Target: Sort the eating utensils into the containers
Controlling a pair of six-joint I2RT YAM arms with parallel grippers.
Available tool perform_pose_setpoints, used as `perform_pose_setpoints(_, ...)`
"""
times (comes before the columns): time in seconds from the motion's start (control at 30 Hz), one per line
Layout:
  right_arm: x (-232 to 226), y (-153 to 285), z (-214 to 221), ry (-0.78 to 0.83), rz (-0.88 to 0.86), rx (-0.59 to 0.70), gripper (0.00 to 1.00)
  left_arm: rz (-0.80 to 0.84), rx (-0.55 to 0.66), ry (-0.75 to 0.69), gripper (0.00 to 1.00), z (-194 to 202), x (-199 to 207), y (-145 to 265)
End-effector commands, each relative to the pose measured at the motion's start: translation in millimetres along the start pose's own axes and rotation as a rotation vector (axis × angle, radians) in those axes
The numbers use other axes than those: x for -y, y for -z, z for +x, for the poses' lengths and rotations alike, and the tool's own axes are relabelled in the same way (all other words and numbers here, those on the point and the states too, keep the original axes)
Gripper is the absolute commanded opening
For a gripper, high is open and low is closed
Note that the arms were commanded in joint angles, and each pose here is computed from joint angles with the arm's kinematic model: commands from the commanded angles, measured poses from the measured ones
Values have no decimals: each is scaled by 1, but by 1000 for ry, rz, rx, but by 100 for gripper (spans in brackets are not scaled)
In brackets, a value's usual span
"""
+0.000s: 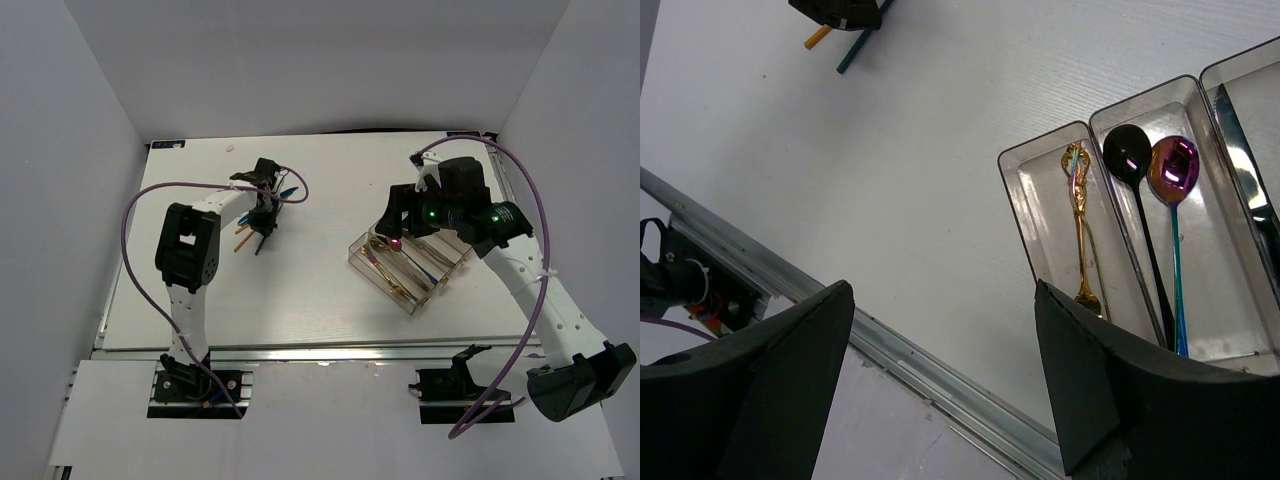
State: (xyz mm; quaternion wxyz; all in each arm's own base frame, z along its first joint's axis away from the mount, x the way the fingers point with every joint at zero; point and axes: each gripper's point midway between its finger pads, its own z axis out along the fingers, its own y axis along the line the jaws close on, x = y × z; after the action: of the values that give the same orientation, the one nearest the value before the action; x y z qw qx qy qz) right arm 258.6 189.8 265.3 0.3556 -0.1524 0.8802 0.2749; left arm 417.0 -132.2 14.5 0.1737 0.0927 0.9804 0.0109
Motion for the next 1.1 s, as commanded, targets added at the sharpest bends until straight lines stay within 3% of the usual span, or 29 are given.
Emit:
perform_pose_setpoints(0.0,-14,10,-22,-6,-39,71,77,-4,-131,5,23,44,2,-14)
perform_pose_setpoints(0.07,-16,11,-24,-16,-47,81,77,2,-152,-5,21,55,10,-13)
perform_pose_setpoints(0.2,-26,3,-17,-72,-119,62,80,-31,-215,-21,0,89,25,-12)
perform_pose_setpoints(0.27,-24,-2,-21,-142,-159,85,82,-46,-222,5,0,103,36,-9)
perform_pose_setpoints(0.33,-18,-13,-2,-316,-219,44,82,-44,-214,42,0,107,44,-2)
perform_pose_setpoints(0.4,-3,-11,-15,-434,-253,138,82,26,-129,120,0,89,64,20)
perform_pose_setpoints(0.57,23,-46,18,-588,-217,100,79,326,123,292,0,37,112,93)
perform_pose_setpoints(0.63,21,-58,21,-594,-237,107,77,415,184,310,0,26,124,111)
perform_pose_setpoints(0.73,7,-74,20,-542,-271,93,76,579,204,311,0,26,150,137)
perform_pose_setpoints(0.9,-21,-96,0,-482,-295,73,77,703,179,270,0,41,175,158)
perform_pose_setpoints(1.07,-43,-129,-8,-419,-322,33,77,925,247,263,0,35,204,210)
